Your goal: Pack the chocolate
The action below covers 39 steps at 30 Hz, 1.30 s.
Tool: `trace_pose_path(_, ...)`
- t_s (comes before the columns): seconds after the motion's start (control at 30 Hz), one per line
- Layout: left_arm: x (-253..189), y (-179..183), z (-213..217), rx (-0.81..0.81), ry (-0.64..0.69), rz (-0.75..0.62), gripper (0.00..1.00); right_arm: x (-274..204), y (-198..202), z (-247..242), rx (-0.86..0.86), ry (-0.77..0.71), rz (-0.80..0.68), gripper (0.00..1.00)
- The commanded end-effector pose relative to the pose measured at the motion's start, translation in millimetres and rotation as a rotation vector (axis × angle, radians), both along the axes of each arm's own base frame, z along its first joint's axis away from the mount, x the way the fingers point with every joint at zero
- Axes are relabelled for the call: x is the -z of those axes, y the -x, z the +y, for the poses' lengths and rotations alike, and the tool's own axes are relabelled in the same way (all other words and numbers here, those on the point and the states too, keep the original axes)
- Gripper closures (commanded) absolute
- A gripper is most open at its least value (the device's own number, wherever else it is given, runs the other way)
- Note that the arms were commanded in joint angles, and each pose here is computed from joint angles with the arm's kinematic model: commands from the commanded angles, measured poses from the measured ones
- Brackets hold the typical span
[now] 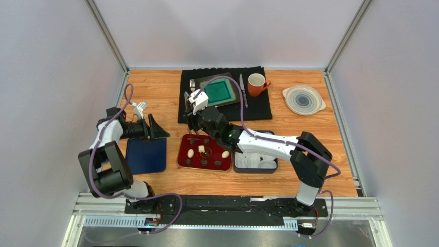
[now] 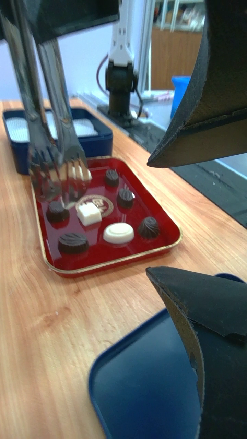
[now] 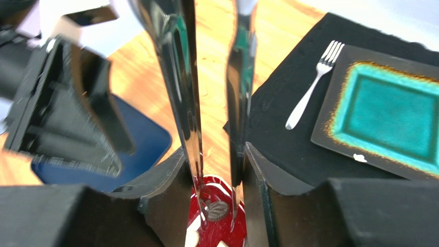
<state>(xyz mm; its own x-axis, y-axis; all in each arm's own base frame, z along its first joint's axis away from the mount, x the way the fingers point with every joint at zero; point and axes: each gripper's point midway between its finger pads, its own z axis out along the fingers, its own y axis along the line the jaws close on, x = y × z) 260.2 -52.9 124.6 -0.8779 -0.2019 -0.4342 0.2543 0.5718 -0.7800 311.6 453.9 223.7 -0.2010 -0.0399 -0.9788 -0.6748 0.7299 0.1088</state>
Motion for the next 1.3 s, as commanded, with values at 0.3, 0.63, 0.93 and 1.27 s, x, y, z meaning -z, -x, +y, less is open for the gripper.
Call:
trace_pose_path(0.3, 22, 12, 22, -0.081, -0.259, -0.045, 0.17, -22, 1, 13, 0.129, -0.067, -0.091, 0.57)
trace_pose_path(0.63, 22, 15, 20, -0.071, -0.251, -0.050, 0.17, -3, 5, 14, 0.141, -0.050, -0.044, 0.55)
trace_pose_path(0.93, 17, 12, 22, -0.077, -0.272, -0.083, 0.17, 9, 7, 17, 0.137, -0.048, -0.012, 0.54)
trace_pose_path(1.27, 12, 11, 21, -0.079, -0.265, -0.095, 0.17, 21, 8, 16, 0.136, -0.020, 0.003, 0.55)
